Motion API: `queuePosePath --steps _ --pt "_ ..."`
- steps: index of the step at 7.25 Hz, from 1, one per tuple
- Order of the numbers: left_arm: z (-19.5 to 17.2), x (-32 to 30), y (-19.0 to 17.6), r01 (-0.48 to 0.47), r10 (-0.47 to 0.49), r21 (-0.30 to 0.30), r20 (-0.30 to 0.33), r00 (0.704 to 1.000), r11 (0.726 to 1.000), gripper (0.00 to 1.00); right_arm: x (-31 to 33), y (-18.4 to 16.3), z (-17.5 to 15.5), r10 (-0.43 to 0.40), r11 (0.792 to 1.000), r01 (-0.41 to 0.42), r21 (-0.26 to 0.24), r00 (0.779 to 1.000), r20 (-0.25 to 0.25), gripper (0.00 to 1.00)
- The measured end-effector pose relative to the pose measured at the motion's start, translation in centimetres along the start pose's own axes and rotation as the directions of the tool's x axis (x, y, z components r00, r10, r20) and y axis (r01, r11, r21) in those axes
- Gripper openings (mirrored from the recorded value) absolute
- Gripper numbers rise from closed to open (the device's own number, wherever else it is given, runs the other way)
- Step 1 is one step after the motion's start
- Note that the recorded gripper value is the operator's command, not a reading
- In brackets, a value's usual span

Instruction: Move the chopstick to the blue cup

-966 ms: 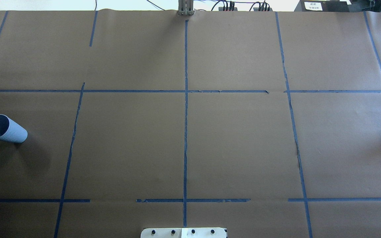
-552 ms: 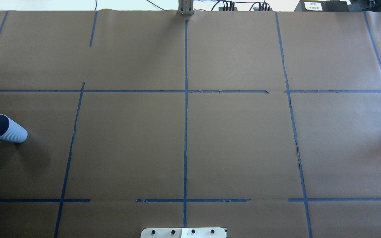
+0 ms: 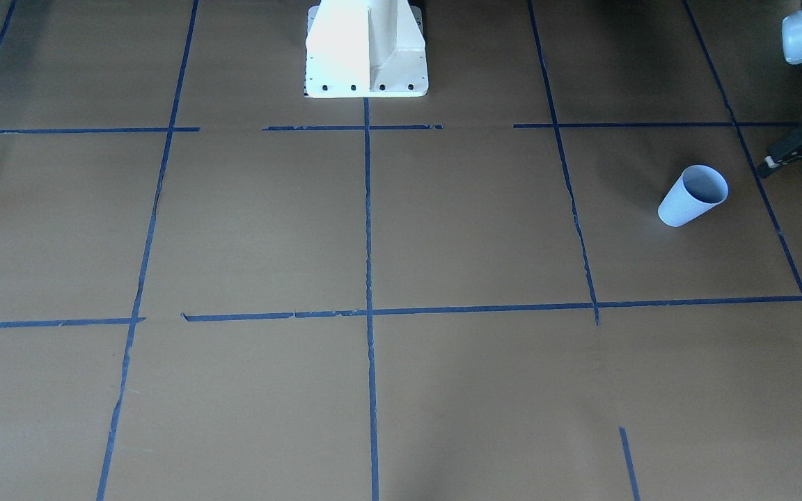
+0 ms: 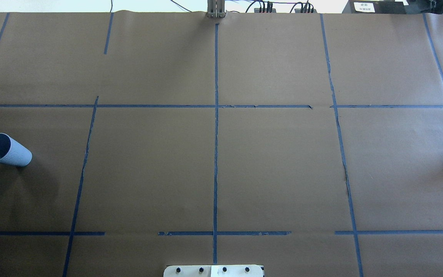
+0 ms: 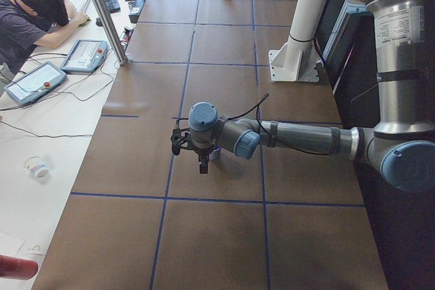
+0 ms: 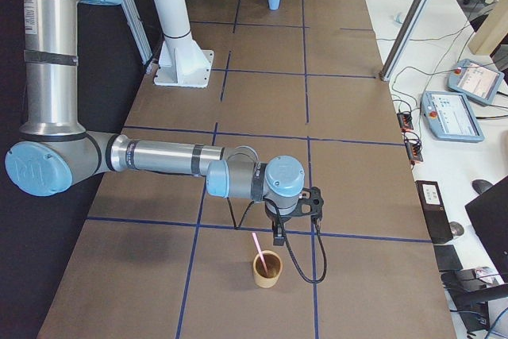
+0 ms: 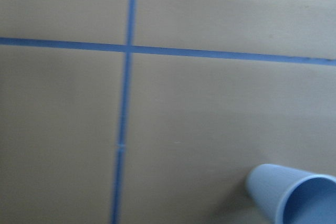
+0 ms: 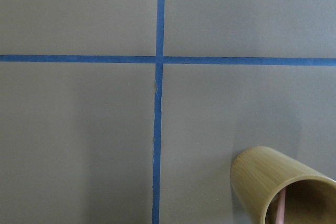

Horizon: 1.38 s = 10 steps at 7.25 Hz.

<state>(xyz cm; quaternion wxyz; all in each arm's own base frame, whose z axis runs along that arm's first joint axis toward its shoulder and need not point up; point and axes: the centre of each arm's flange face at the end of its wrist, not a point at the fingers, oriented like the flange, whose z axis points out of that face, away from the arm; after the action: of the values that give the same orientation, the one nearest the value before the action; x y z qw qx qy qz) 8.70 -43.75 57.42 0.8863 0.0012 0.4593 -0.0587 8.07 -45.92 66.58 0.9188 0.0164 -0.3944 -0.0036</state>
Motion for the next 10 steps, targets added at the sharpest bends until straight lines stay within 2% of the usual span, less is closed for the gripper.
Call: queuePosePath --steps 4,5,6,7,8,9,10 --pt "5.7 2.7 1.8 -0.027 0.030 -0.062 0.049 0.998 0.998 1.00 0.0 0.0 -0.1 -0.001 1.000 0.001 0.001 1.000 -0.001 1.00" --pt "6.6 2.6 2.1 -0.029 0.033 -0.079 0.060 0.998 0.996 0.97 0.0 0.0 0.0 -0.001 1.000 0.001 0.001 1.000 -0.001 1.00" --pt "7.7 2.3 2.4 -0.030 0.037 -0.093 0.077 0.996 0.995 0.82 0.0 0.0 0.0 0.000 1.000 0.000 0.000 1.000 -0.002 1.00" --pt "8.4 2.0 2.4 -0.030 0.039 -0.094 0.097 0.995 0.995 0.39 0.0 0.0 0.0 -0.001 1.000 0.001 0.001 1.000 -0.002 1.00" --pt "8.7 1.8 2.5 -0.028 0.038 -0.093 0.108 0.993 0.995 0.15 0.0 0.0 0.0 -0.001 1.000 0.001 0.001 1.000 -0.002 1.00" --pt "8.8 1.7 2.5 -0.025 0.036 -0.091 0.112 0.993 0.995 0.05 0.0 0.0 0.0 -0.001 1.000 0.001 0.000 1.000 -0.002 1.00" --pt "8.7 2.0 2.4 -0.028 0.038 -0.089 0.111 0.993 0.996 0.00 0.0 0.0 0.0 -0.001 1.000 0.001 0.001 1.000 -0.002 1.00"
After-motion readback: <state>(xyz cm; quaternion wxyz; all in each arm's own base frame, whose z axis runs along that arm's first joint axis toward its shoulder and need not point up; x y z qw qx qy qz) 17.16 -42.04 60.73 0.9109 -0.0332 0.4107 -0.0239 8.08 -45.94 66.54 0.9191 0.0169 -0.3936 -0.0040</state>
